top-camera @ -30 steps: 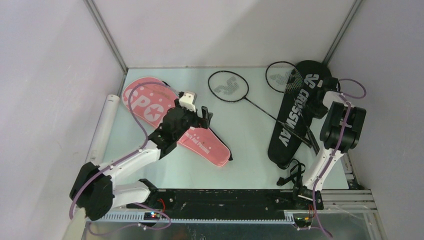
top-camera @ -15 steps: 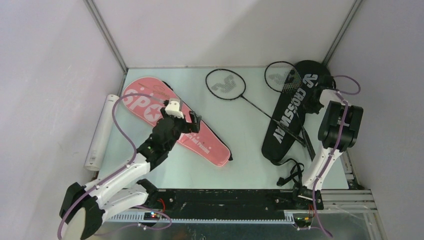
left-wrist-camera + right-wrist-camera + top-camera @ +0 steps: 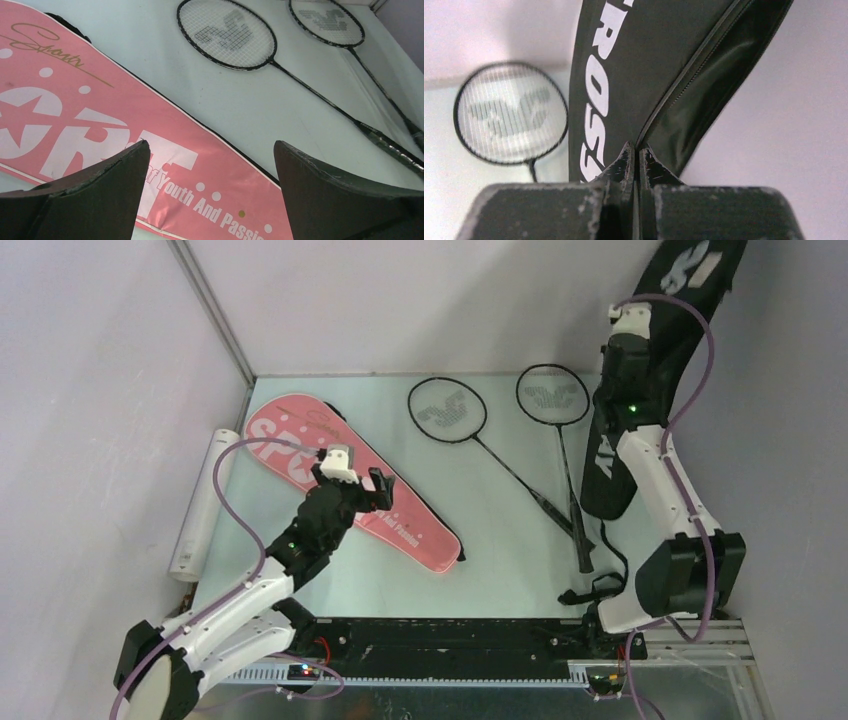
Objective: Pack up the badminton gear
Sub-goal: Pick up the racket bag from the corner of the board.
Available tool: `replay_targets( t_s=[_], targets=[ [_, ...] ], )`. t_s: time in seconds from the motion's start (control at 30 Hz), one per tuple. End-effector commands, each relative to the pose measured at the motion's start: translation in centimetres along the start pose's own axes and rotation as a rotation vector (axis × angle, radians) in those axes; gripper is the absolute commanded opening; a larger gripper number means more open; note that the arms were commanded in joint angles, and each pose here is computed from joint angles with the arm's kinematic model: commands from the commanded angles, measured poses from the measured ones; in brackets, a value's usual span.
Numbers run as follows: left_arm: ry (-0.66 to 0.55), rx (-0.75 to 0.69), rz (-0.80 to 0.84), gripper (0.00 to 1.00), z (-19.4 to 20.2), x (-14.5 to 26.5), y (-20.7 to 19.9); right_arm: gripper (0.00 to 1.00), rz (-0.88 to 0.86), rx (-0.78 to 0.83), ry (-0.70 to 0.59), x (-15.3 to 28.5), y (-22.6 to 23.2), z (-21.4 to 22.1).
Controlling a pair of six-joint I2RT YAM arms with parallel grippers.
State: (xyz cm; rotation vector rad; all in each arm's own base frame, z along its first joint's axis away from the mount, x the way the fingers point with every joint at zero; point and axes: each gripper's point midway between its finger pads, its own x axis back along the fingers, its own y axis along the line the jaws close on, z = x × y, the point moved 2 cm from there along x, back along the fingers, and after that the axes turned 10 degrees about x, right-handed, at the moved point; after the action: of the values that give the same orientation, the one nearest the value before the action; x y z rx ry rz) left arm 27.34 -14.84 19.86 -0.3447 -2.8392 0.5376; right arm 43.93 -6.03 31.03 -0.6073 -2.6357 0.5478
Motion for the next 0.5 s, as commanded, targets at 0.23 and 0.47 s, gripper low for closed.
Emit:
replay_targets(
  t_s=[0.23, 0.47],
  targets=[
    [-0.074, 0.164, 0.016, 1.00, -2.1, 1.1, -0.7, 0.00, -0.216, 0.154, -0.230, 12.4, 4.0, -9.7],
    [-0.084, 0.236, 0.118, 0.99, -3.9, 2.4, -2.8, 0.00, -0.623, -0.011, -0.167, 19.5, 17.4, -7.2]
  ],
)
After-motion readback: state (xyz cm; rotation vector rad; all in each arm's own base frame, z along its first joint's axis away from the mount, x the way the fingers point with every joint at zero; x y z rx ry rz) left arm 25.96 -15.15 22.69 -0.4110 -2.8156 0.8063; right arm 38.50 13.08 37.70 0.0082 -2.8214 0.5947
